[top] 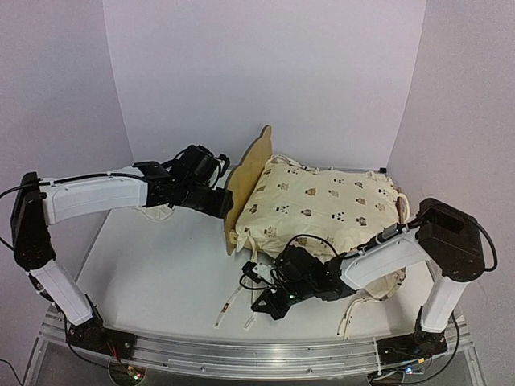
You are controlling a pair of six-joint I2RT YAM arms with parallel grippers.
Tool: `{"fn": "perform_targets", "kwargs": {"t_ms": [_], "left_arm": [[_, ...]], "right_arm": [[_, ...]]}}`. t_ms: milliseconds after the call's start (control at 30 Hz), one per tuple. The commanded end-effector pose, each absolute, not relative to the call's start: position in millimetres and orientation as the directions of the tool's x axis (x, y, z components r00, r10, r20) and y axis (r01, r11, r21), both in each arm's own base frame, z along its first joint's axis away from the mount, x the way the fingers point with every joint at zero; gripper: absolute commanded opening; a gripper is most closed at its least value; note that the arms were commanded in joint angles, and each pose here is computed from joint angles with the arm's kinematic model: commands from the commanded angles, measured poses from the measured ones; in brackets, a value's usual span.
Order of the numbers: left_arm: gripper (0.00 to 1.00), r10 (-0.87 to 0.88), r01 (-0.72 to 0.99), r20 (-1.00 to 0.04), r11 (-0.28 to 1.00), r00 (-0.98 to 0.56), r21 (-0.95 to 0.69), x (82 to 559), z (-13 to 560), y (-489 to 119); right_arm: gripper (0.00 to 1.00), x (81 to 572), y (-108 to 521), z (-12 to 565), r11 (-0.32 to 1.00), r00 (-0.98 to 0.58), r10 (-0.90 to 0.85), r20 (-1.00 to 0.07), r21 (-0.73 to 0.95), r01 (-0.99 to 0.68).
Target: Set up the pet bed
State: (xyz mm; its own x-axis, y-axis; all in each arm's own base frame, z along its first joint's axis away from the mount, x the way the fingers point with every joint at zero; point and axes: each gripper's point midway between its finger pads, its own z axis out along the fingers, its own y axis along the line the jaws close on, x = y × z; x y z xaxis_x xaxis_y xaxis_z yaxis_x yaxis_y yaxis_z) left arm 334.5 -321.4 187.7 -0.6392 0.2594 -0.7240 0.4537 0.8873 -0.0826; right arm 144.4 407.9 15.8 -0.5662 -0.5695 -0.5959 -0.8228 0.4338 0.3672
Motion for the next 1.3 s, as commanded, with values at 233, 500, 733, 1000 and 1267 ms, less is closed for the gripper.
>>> {"fn": "perform_targets", "kwargs": {"t_ms": [233, 500, 733, 1000, 1267], "left_arm": [[0.57, 0.318, 0.480, -0.636, 0.872, -0.703, -0.093, 225, 176, -306], [0.53, 0.412, 0.575, -0.521, 0.794, -0.748, -0.199, 159, 124, -329], [0.52, 0.469, 0.617, -0.463, 0.749, -0.752, -0.243, 137, 91, -341], [0.52, 0.537, 0.632, -0.385, 0.752, -0.751, -0.185, 132, 45, -338], [0.43, 0.566, 0.624, -0.330, 0.775, -0.755, -0.097, 137, 16, -328]], "right_arm": [[0.01, 151, 420, -1, 0.541, -0.657, -0.578, -0.484, 0.376, -0.752], [0.06, 164, 408, -7, 0.600, -0.670, -0.568, -0.477, 0.317, -0.734], [0.25, 159, 396, 7, 0.591, -0.662, -0.583, -0.470, 0.314, -0.743], [0.40, 158, 370, 30, 0.626, -0.661, -0.592, -0.461, 0.254, -0.738], [0.51, 161, 358, 63, 0.634, -0.647, -0.547, -0.531, 0.242, -0.734]]}}
